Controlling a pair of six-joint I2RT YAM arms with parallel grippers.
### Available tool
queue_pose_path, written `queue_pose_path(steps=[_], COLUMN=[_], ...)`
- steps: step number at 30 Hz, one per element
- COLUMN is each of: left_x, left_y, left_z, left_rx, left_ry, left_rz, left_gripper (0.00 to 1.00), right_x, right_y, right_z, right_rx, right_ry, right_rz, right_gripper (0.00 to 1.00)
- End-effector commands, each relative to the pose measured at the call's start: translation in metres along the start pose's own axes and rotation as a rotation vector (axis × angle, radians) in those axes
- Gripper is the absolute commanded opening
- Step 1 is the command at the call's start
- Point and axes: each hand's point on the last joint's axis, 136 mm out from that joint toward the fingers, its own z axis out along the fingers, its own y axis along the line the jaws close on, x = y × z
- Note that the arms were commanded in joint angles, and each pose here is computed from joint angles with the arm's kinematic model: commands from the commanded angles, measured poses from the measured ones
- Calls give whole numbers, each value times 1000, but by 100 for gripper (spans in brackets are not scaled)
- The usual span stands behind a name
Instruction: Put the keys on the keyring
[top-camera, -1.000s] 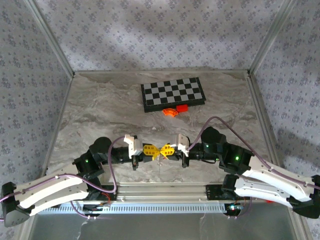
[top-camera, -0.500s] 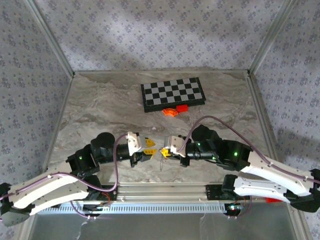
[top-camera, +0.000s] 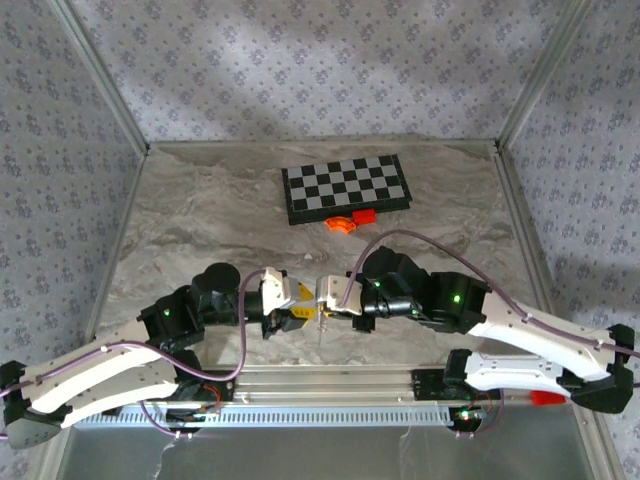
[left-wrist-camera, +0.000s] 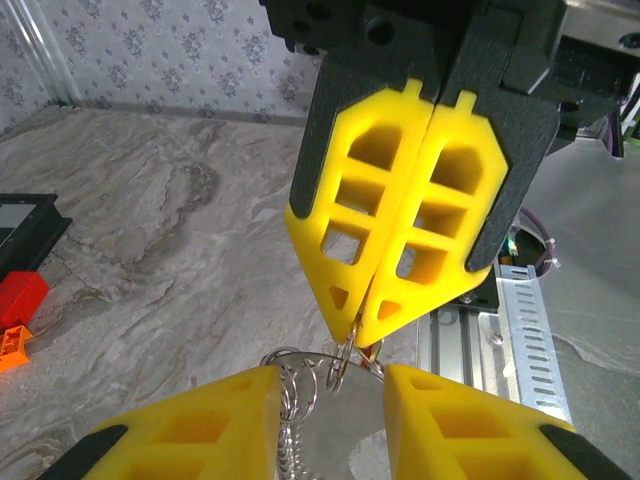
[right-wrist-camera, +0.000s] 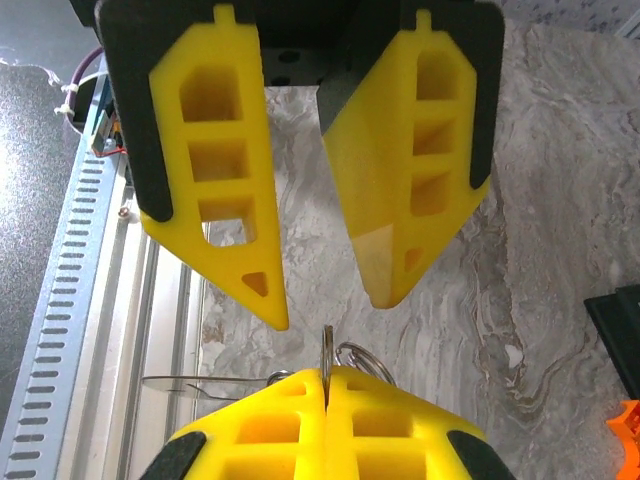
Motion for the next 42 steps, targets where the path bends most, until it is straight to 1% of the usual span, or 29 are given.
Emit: queue_pose_path(steps=[1,8,14,17,18,21,25,28,31,37,39,42], left_x=[-18,-17,-20,-21,-22,-25,-37,-46,-54,-64,-65,-67], left_y=[-4,-2,-3,-4,-4,-4,-5,-6,-9,-18,-20,-21], left_z=[0,5,5,4,4,1,-9,-16,-21,-23,-23,-23], left_rx=[25,26,27,31,32,28,13,8,19,69,87,94], left_ry=[-44,-25,-39,-49,-55,-88,-181,-257,-323,-379,-395,-412], left_rz=[21,27,29,28,28,30,40,53,66,74,71,71], left_gripper=[28,23,12,2,0,0,0,0,0,0,0,0], right_x=[-13,-15,-13,-13,-13,-20,-26,-30,-40,-49,-50,-50], right_y=[-1,2,5,6,6,1,-2,-5,-9,-8,-10,-11], right_z=[-9,-7,-3,-4,-4,-5,-8,-14,-20,-27,-28,-28], right_rx=[5,-13,-30,-32,-32,-7,19,38,61,54,61,63], right_ry=[-24,-43,-36,-39,-38,-74,-125,-174,-255,-358,-366,-370], right_rz=[-29,-22,-16,-17,-14,-8,7,37,51,77,83,84], right_gripper=[0,0,0,0,0,0,20,27,31,32,30,24])
